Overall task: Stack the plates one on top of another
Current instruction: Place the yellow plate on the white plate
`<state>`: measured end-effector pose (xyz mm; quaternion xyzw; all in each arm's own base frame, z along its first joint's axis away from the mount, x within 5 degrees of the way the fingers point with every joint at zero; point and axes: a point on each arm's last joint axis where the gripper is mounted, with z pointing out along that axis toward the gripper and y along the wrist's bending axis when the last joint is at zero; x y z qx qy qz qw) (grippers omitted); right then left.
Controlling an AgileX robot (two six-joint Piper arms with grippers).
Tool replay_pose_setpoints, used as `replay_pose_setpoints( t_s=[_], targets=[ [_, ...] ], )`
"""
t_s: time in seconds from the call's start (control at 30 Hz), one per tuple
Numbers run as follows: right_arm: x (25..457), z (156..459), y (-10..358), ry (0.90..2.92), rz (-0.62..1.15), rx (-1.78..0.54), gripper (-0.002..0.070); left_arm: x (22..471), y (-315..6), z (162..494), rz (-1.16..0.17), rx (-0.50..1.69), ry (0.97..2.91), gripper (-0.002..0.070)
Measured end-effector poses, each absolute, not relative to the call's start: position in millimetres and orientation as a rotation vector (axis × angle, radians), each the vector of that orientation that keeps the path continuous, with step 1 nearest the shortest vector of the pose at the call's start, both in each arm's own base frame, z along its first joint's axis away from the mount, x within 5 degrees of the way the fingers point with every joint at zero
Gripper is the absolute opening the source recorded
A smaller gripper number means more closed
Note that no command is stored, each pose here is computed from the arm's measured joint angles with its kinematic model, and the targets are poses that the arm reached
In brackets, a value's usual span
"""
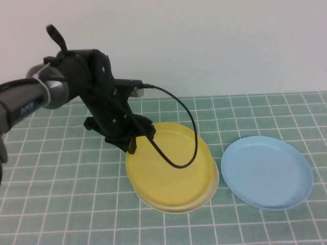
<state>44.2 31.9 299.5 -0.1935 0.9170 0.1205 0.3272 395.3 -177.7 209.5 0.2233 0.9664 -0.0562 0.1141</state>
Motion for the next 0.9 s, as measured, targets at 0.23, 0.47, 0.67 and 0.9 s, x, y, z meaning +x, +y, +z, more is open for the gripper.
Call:
replay_pose_setpoints(
  t_s=[0.23,0.47,0.67,0.9],
  targets=[
    [45.3,300.2,31.8,2.389,0.311,-0.5,-0.0002,399.5,-180.4,189.6,-0.162,0.658,2.864,0.0],
    [46.3,301.0,31.7,2.377,0.308,-0.494,-0.0002,398.6,-184.4,182.5,-0.217,0.717,2.872,0.0082],
    [46.6,301.2,31.6,2.374,0.306,-0.492,-0.0002,399.1,-183.6,181.4,-0.203,0.709,2.876,0.0185],
    [52.6,300.2,27.2,2.402,0.271,-0.41,0.0008,396.6,-177.2,190.9,-0.12,0.708,2.886,0.0187]
  ],
)
